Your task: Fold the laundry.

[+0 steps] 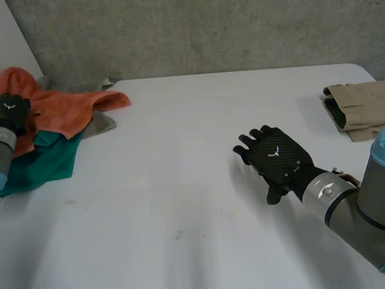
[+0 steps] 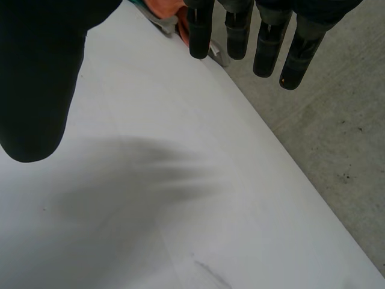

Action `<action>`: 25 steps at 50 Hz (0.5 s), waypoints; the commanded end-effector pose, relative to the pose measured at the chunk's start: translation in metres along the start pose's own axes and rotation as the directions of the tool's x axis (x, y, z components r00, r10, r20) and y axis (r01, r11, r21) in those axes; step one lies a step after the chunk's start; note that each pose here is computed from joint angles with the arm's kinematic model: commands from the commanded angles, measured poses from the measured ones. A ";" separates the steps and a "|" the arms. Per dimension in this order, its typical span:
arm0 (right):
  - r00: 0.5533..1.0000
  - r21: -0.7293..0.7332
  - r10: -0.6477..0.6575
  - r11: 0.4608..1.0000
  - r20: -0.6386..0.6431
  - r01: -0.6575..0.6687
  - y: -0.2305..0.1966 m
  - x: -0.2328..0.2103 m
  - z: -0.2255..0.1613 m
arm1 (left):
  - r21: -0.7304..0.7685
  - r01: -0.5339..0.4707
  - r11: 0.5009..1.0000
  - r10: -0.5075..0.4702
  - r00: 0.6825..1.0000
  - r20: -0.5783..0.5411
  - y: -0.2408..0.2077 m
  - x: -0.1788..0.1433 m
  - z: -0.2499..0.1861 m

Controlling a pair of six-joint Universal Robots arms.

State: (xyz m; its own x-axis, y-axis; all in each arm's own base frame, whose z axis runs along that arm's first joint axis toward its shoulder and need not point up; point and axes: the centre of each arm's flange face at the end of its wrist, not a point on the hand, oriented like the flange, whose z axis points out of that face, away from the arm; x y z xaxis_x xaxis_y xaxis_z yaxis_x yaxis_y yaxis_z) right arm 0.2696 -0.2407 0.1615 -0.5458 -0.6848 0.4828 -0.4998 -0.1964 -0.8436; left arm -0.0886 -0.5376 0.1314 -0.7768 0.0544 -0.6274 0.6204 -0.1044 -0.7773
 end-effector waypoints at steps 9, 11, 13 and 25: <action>1.000 -0.008 -0.001 1.000 -0.025 0.000 0.001 0.005 0.000 | 0.314 0.247 0.917 -0.201 0.964 -0.171 -0.205 0.050 -0.120; 0.999 -0.014 0.000 1.000 -0.039 -0.001 0.002 0.007 0.001 | 0.327 0.309 0.893 -0.235 0.940 -0.247 -0.225 0.063 -0.146; 0.998 -0.020 -0.002 1.000 -0.058 0.000 0.002 0.010 0.001 | 0.322 0.409 0.854 -0.282 0.883 -0.375 -0.249 0.086 -0.183; 0.978 -0.083 0.014 0.996 -0.206 -0.032 0.016 0.045 0.002 | 0.068 0.630 0.773 -0.365 0.530 -0.765 -0.274 0.185 -0.298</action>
State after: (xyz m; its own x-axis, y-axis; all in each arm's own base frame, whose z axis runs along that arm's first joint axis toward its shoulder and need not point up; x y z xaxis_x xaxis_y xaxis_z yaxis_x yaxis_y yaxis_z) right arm 0.2544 -0.2589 0.1659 -0.6252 -0.5964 0.5034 -0.5267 -0.1535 -0.8360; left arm -0.3390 -0.2504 0.2481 -0.6858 0.6972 -0.2088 0.0110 -0.2769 -0.9608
